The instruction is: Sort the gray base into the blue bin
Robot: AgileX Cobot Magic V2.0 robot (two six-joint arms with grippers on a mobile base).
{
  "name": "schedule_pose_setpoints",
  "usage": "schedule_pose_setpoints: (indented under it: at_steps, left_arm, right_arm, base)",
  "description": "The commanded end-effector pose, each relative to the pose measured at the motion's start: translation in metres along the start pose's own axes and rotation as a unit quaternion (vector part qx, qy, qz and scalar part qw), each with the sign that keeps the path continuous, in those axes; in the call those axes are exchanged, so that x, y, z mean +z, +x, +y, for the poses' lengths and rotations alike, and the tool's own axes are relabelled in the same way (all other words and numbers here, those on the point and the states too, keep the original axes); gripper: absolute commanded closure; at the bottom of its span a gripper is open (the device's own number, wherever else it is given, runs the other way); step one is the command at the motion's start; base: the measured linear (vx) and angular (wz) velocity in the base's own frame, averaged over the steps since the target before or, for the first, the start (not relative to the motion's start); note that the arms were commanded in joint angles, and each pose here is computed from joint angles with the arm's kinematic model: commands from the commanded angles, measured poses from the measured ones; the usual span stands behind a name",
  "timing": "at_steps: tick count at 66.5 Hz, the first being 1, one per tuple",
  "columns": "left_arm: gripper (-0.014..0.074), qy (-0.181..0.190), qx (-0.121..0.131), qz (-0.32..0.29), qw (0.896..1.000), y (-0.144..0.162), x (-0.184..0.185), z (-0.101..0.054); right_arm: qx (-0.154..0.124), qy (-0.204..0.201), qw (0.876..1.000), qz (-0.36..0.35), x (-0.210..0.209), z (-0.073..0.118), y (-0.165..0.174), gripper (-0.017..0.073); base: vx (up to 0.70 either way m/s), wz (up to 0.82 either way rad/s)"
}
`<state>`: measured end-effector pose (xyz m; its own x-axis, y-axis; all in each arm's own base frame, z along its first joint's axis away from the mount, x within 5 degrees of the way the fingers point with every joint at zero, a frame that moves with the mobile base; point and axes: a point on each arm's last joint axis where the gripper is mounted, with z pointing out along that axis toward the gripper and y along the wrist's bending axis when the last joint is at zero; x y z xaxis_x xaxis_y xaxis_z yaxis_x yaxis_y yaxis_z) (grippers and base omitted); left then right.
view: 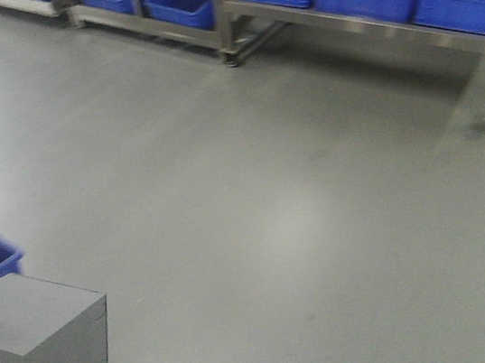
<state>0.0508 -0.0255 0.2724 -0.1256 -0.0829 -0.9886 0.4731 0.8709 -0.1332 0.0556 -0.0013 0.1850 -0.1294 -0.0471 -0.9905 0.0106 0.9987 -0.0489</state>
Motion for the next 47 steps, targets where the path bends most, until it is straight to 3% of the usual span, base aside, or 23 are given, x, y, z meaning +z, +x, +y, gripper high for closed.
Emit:
schedule_pose_setpoints:
  at_steps: [1,47]
  left_arm:
    - [0.0601,0.024,-0.005,-0.063,0.998,-0.0186,-0.0029,-0.005]
    - [0.0601,0.024,-0.005,-0.063,0.998,-0.0186,-0.0029,-0.005]
  right_arm:
    - [-0.008,0.0,0.999,-0.04,-0.0004,0.0001,-0.0057,0.0564]
    - [-0.008,0.0,0.999,-0.04,-0.0004,0.0001,-0.0057,0.0564]
  base:
    - [0.05,-0.72]
    - [0.12,-0.8]
